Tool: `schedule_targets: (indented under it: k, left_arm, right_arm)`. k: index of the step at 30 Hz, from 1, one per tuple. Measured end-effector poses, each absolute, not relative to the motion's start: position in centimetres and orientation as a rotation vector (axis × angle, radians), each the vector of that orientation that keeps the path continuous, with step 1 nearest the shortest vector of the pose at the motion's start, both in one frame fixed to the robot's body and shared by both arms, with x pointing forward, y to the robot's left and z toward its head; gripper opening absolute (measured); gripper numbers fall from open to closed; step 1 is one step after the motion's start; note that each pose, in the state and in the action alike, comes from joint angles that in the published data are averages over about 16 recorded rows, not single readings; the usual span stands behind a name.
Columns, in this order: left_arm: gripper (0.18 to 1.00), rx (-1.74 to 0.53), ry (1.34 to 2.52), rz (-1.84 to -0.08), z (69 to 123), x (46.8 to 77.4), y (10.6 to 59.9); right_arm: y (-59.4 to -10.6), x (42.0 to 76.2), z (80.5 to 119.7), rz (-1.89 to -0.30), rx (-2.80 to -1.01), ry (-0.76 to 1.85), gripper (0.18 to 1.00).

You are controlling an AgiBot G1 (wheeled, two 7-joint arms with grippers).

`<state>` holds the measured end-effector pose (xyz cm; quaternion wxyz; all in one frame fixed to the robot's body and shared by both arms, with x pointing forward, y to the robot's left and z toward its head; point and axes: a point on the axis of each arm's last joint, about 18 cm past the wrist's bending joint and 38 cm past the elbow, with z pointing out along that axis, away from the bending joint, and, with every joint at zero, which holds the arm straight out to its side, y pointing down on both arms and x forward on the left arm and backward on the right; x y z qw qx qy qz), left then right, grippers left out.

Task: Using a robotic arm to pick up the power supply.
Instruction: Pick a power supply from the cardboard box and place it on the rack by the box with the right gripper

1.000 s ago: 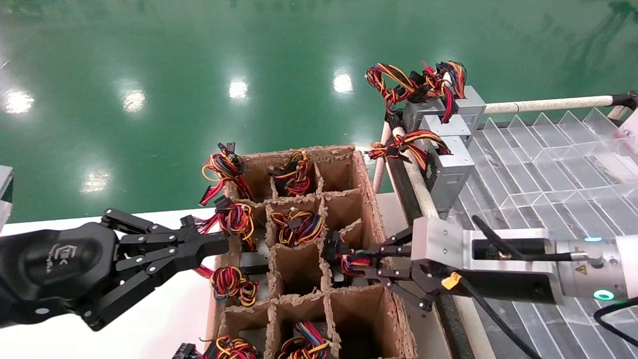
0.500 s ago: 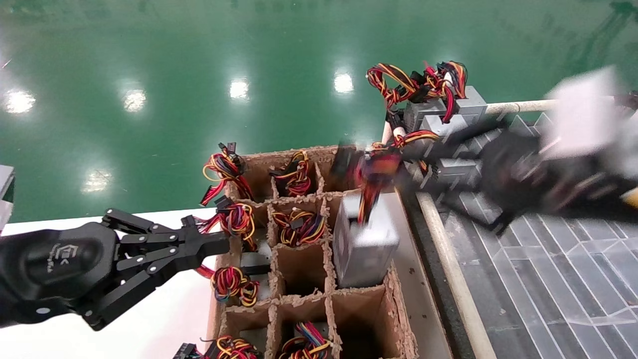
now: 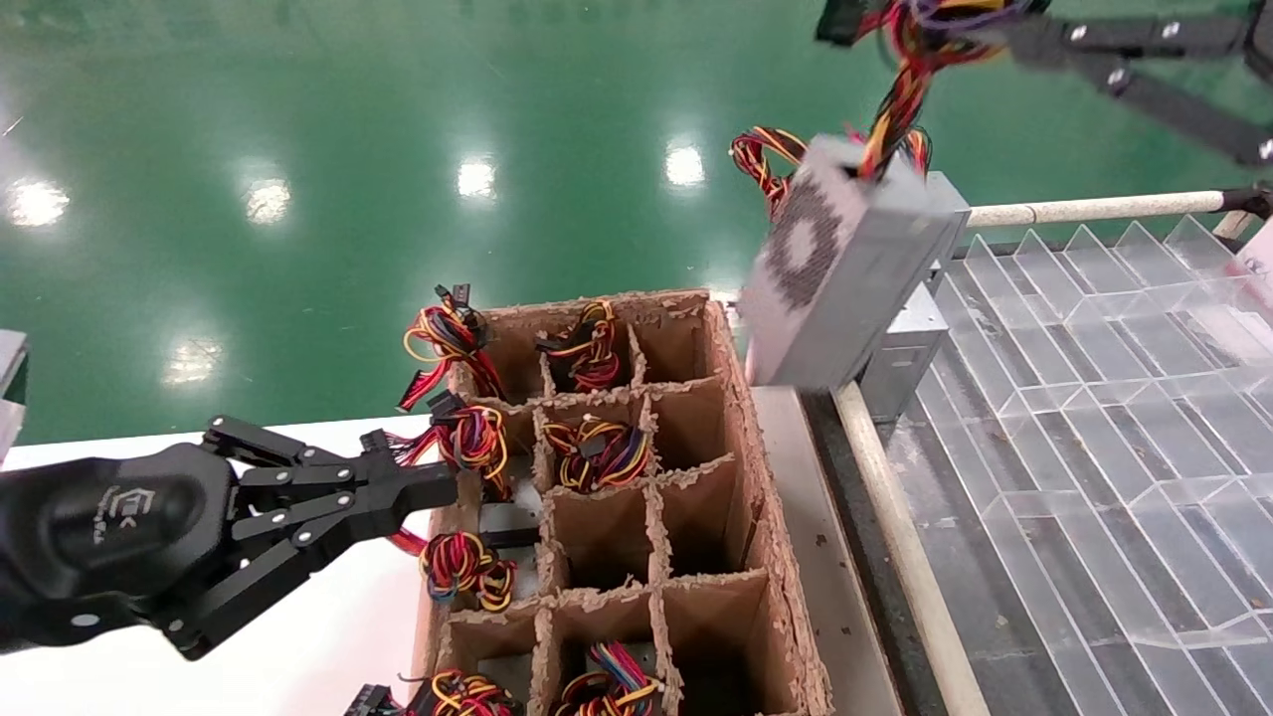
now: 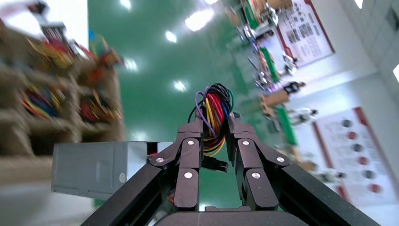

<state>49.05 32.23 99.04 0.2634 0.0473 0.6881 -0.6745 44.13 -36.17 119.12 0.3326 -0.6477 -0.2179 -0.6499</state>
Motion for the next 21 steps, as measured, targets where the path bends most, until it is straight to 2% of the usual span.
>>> schedule_targets:
  k: [9, 21]
  left_arm:
    - [0.191, 0.128, 1.861, -1.824, 99.0, 49.1, 32.2]
    - [0.191, 0.128, 1.861, -1.824, 99.0, 49.1, 32.2]
  right_arm:
    - [-40.0, 45.6, 121.9, -1.918, -1.732, -0.499, 0.266]
    - [-46.6, 48.6, 121.6, -1.988, -1.821, -0.298, 0.266]
